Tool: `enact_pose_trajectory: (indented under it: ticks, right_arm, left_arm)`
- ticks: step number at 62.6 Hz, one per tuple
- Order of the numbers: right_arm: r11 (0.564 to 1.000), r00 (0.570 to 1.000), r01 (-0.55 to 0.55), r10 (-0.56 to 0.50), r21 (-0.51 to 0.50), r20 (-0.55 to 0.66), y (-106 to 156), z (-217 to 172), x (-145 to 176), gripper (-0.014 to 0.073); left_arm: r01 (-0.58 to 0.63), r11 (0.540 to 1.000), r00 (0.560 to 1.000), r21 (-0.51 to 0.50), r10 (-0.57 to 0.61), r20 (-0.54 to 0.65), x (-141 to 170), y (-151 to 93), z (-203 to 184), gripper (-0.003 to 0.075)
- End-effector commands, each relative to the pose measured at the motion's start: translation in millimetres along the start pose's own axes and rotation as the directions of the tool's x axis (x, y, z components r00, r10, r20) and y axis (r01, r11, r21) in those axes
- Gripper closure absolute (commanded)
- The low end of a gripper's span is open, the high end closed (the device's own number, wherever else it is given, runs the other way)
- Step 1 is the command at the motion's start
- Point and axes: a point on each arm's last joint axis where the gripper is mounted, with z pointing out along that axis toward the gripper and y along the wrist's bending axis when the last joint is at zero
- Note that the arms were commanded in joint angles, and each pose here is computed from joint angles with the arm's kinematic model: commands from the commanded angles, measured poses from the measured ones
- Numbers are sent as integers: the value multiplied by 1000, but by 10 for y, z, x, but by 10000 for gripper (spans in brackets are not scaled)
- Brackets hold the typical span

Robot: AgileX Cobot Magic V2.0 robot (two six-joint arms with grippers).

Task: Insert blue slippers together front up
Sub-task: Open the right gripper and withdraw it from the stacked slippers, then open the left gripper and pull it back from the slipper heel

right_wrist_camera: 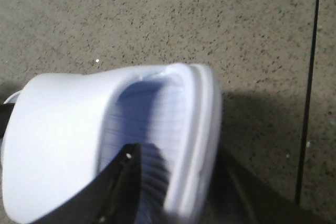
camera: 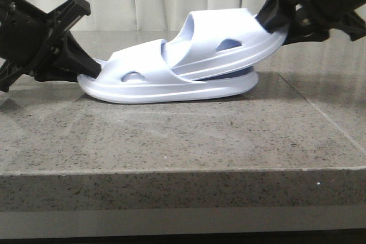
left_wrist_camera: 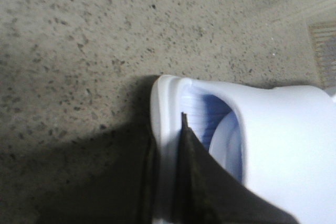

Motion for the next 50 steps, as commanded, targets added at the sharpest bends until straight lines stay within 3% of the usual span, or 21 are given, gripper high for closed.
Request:
enact_pose_trajectory:
  ticks: [1, 19, 37, 42, 50]
  right_arm:
    - [1000, 999, 21, -20, -24, 44, -49, -275, -165, 153]
    - [997, 994, -80, 79, 22, 74, -517, -652, -296, 155]
    - [996, 995, -83, 81, 44, 56, -635, -730, -287, 155]
    - [996, 995, -83, 81, 39, 51, -631, -730, -283, 155]
    - [996, 996, -82, 80, 40, 51, -631, -730, -283, 155]
  left_arm:
    - [-19, 996, 1000, 91, 20, -3, -28, -191, -49, 741]
    - [-19, 996, 1000, 93, 20, -4, -27, -192, -49, 741]
    - [-31, 995, 1000, 91, 31, -4, -30, -201, -59, 733]
    - [-65, 995, 998, 78, 66, 0, -42, -214, -83, 653]
    - [-114, 992, 993, 51, 113, 27, -68, -250, -162, 426]
